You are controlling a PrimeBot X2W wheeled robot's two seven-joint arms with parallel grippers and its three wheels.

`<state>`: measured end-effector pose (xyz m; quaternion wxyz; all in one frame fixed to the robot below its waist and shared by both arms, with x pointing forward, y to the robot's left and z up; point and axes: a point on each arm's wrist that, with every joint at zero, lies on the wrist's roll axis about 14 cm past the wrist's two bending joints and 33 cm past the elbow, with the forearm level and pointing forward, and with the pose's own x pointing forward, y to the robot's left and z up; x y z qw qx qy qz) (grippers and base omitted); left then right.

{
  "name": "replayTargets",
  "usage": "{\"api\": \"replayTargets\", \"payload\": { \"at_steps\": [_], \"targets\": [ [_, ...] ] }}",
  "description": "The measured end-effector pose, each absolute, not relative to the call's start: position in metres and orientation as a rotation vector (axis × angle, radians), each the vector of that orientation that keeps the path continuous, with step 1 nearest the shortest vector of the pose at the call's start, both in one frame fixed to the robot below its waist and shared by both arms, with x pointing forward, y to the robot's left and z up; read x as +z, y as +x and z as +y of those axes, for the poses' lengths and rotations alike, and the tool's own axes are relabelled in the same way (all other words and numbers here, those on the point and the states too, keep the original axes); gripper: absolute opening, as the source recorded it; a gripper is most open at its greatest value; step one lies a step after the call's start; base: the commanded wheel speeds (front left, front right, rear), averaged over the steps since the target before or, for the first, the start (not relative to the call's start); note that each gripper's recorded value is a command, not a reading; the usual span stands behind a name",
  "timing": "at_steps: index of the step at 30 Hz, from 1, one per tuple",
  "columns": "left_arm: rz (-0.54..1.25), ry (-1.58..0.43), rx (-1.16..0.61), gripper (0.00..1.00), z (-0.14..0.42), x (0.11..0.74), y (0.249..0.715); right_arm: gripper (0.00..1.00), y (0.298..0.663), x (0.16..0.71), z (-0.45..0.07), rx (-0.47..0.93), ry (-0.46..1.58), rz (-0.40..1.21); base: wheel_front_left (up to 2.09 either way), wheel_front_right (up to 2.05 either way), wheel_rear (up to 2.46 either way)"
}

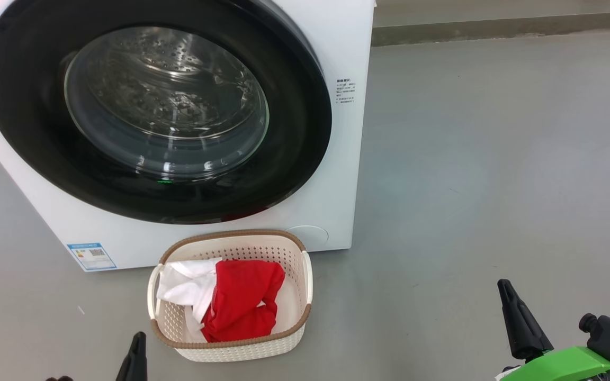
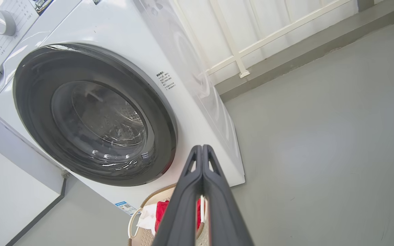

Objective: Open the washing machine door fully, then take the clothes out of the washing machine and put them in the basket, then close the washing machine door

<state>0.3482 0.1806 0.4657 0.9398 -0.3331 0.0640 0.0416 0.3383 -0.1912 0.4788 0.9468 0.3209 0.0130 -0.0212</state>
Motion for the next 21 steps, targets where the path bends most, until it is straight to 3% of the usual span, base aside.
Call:
{"api": "replayTargets", "payload": {
  "at_steps": [21],
  "targets": [
    [0.156, -0.91, 0.098, 0.0, 0.183, 0.462, 0.354, 0.0, 0.349, 0.479, -0.197, -0.07, 0.895, 0.039, 0.0, 0.0, 0.0]
  ]
}}
